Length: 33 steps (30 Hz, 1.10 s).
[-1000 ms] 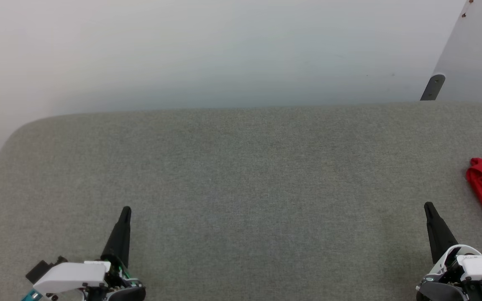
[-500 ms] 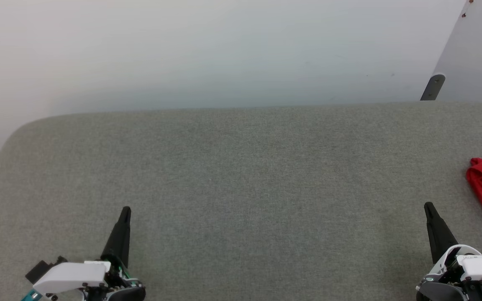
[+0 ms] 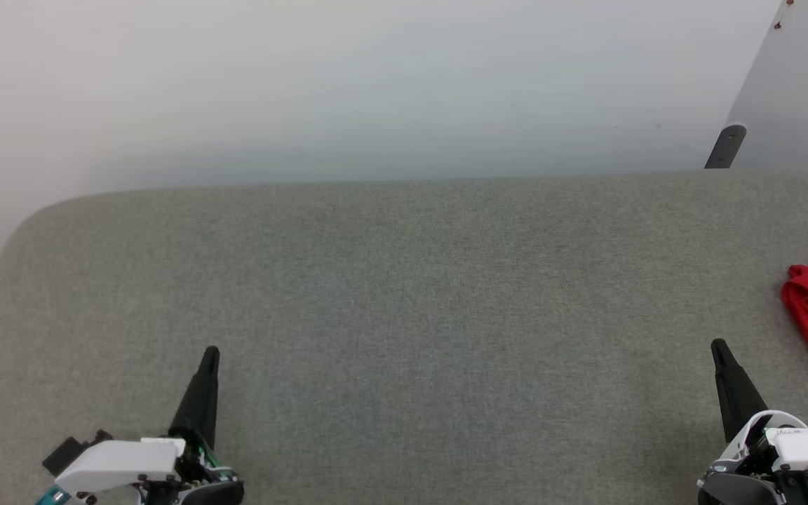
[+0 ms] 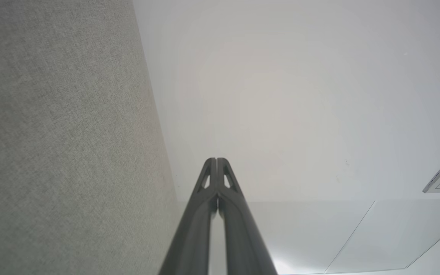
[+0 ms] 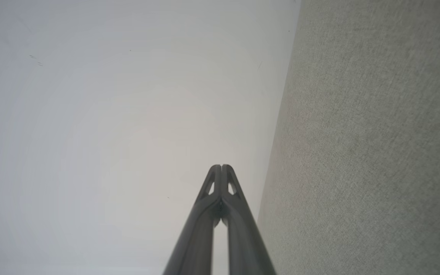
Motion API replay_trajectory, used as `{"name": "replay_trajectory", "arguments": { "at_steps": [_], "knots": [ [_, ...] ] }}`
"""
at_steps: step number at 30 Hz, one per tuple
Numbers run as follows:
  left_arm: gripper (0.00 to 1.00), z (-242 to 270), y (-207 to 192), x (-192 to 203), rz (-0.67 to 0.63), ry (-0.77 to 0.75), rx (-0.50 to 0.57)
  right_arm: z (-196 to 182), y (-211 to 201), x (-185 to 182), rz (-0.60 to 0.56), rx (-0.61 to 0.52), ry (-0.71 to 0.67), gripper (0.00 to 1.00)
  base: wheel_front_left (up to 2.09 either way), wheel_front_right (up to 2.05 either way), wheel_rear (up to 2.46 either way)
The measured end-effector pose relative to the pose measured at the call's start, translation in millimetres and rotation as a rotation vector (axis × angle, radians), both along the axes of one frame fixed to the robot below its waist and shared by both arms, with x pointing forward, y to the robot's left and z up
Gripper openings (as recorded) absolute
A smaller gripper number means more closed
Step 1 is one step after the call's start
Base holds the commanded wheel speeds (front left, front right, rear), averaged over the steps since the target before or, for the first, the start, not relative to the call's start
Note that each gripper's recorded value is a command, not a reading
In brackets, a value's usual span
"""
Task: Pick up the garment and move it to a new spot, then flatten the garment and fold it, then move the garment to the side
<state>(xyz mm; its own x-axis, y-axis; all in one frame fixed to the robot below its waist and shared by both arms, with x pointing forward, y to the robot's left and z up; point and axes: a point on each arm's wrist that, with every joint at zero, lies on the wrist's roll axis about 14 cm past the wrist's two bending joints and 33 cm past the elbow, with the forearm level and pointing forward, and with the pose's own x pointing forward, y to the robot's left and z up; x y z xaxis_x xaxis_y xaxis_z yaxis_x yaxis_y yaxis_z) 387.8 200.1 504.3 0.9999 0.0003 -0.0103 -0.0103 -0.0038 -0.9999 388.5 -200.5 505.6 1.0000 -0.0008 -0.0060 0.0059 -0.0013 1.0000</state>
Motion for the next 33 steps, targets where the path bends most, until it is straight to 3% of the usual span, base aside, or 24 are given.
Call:
{"name": "replay_trajectory", "arguments": {
  "at_steps": [33],
  "knots": [
    [0.00, 0.0, -0.3, 0.0, -0.002, 0.000, -0.001, 0.0, 0.1, 0.0, 0.000, 0.000, 0.000, 0.00, 0.00, 0.00, 0.00]
  ]
}}
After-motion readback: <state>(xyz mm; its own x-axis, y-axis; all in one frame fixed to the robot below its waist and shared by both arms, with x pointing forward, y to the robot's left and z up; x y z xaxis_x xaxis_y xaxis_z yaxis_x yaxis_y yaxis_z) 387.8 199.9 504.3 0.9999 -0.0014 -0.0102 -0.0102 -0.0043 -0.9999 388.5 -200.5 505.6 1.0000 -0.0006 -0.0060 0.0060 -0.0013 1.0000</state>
